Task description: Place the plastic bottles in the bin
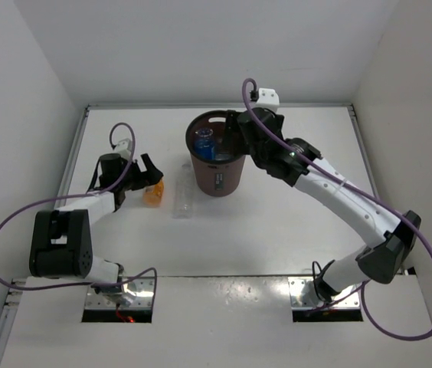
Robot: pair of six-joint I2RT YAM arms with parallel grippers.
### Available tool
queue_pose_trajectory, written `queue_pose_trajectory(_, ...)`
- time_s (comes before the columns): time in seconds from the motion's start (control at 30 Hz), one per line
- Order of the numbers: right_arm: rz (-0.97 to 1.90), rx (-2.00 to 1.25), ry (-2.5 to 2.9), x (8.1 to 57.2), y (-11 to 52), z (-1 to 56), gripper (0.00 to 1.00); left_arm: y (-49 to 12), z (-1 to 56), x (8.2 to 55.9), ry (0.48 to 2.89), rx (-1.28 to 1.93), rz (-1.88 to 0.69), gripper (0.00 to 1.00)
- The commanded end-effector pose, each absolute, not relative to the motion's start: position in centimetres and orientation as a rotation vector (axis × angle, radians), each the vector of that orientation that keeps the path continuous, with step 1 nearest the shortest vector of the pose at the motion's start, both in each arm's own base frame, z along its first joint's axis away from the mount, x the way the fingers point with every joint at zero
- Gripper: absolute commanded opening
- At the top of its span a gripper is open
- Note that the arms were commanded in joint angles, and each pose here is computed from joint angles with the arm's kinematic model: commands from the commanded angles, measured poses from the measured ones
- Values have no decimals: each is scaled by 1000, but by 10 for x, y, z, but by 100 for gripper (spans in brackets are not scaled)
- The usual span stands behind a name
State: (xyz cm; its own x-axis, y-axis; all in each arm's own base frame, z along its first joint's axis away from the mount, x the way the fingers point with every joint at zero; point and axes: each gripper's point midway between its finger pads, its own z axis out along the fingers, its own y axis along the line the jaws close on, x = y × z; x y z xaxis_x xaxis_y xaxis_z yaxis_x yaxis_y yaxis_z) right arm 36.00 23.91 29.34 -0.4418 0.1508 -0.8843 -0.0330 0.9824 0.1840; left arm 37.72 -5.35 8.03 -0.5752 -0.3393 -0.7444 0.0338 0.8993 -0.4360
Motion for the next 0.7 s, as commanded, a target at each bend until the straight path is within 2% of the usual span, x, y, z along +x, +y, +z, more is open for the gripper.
queue_pose_trajectory(0.0, 249, 159, 1953, 357, 228, 313, 99, -59, 75, 367, 2154, -244, -516, 97)
queue_pose_trajectory(0.27, 230, 202, 1955, 352, 215, 309, 99, -61, 43, 345, 2249, -339, -470, 89)
queue_pose_trajectory(0.43, 222, 216, 1963, 349, 207, 302, 99, -59, 35, 343, 2261, -408, -428, 78)
queue_pose_trajectory(0.6, 222, 234, 1961, 348, 201, 301, 99, -57, 49, 360, 2200, -428, -410, 69)
queue_pose_trajectory(0.67, 208, 242, 1966, 349, 197, 298, 99, -54, 57, 369, 2183, -410, -390, 60)
